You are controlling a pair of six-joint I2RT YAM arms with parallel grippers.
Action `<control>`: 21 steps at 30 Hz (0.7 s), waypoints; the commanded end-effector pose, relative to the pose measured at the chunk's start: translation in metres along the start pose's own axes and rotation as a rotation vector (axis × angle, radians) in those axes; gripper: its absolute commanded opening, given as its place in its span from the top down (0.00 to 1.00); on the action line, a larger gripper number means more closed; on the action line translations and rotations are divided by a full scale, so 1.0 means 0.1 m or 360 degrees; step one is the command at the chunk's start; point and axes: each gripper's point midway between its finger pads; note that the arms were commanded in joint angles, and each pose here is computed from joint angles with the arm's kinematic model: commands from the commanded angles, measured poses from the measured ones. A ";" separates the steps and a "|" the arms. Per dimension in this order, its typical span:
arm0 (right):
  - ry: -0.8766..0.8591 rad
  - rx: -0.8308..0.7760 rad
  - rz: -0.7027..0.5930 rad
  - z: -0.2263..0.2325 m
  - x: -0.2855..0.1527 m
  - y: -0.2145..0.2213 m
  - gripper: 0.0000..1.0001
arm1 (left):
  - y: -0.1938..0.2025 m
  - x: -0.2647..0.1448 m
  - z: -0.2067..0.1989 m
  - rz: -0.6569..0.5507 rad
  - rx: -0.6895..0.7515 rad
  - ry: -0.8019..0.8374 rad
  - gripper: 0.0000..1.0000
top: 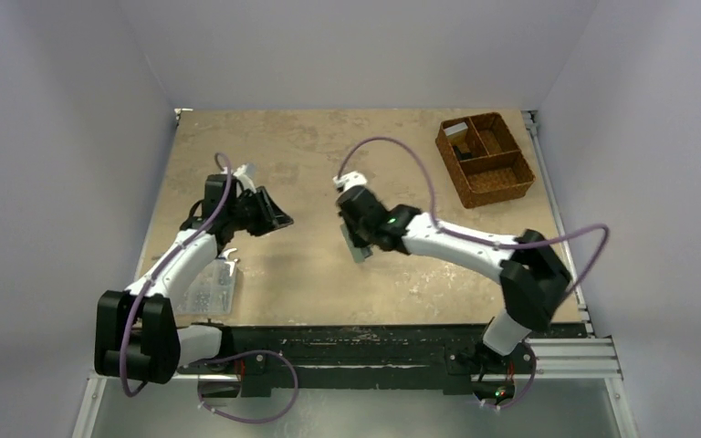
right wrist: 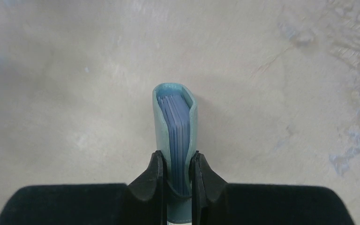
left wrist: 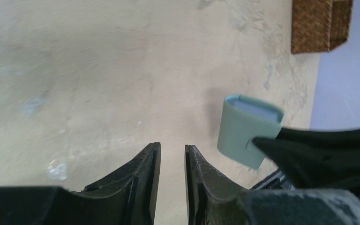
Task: Put the credit cards into the card holder
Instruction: Close the card holder at the center of the board.
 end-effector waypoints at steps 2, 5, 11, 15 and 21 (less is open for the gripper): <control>0.0593 -0.0432 0.0018 -0.02 -0.05 0.39 0.83 | 0.07 -0.11 0.25 -0.0036 -0.0139 -0.0110 0.71; 0.0481 -0.0518 0.0033 0.33 -0.07 0.50 0.59 | 0.07 -0.07 0.25 -0.0039 -0.0148 -0.0083 0.71; -0.0285 -0.0442 0.0233 1.11 -0.19 0.80 0.24 | 0.05 -0.03 0.21 -0.0015 -0.0125 -0.0032 0.70; -0.0766 -0.0216 0.0252 1.32 -0.49 0.67 0.12 | 0.05 0.00 -0.01 0.0017 -0.0099 0.0188 0.68; -0.1134 0.0135 0.0248 0.97 -0.58 0.46 0.21 | 0.18 0.17 -0.45 0.0197 0.0001 0.0472 0.72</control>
Point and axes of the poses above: each gripper's point midway between its finger pads, its own x axis out along the fingers, its own z axis along the line the jaws close on, y = z × x, and after that the axes turned 7 degrees about x, right-handed
